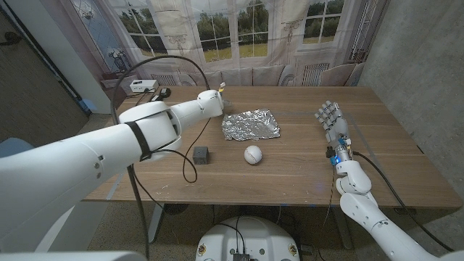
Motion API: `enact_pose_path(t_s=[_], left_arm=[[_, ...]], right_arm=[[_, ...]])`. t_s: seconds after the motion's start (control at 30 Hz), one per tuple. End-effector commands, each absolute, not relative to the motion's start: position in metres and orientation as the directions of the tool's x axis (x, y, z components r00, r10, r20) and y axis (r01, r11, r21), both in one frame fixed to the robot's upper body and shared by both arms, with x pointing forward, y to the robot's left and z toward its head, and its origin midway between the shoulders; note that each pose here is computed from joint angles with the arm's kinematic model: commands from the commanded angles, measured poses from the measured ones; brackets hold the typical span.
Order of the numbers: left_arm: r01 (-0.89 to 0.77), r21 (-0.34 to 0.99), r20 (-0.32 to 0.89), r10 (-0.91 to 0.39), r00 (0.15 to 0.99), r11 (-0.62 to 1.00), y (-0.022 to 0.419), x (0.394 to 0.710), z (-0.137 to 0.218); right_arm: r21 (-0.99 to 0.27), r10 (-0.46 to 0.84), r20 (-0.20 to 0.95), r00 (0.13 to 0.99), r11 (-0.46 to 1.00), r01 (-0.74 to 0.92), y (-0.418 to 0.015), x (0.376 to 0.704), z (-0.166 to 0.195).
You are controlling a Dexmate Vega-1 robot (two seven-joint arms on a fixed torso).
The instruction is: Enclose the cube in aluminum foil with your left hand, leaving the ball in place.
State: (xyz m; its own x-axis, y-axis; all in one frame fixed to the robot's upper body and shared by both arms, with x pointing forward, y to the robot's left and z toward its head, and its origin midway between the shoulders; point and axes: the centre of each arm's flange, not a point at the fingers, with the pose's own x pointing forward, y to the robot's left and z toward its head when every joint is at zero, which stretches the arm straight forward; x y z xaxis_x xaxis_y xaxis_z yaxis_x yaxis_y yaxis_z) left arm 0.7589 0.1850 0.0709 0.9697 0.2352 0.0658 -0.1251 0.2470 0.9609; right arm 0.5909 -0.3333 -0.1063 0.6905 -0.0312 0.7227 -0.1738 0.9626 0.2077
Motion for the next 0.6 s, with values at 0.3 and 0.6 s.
enact_pose_path(t_s=[0.3, 0.6], left_arm=[[-0.348, 0.838, 0.417, -0.081, 0.905, 0.420, 0.111, 0.681, 0.128], [-0.286, 0.765, 0.498, -0.247, 0.831, 0.577, 0.107, 0.649, 0.128]], right_arm=[[0.093, -0.029, 0.700, 0.714, 0.994, -0.051, -0.336, 0.550, -0.111], [-0.054, -0.049, 0.654, 0.755, 0.992, 0.111, -0.336, 0.525, -0.114]])
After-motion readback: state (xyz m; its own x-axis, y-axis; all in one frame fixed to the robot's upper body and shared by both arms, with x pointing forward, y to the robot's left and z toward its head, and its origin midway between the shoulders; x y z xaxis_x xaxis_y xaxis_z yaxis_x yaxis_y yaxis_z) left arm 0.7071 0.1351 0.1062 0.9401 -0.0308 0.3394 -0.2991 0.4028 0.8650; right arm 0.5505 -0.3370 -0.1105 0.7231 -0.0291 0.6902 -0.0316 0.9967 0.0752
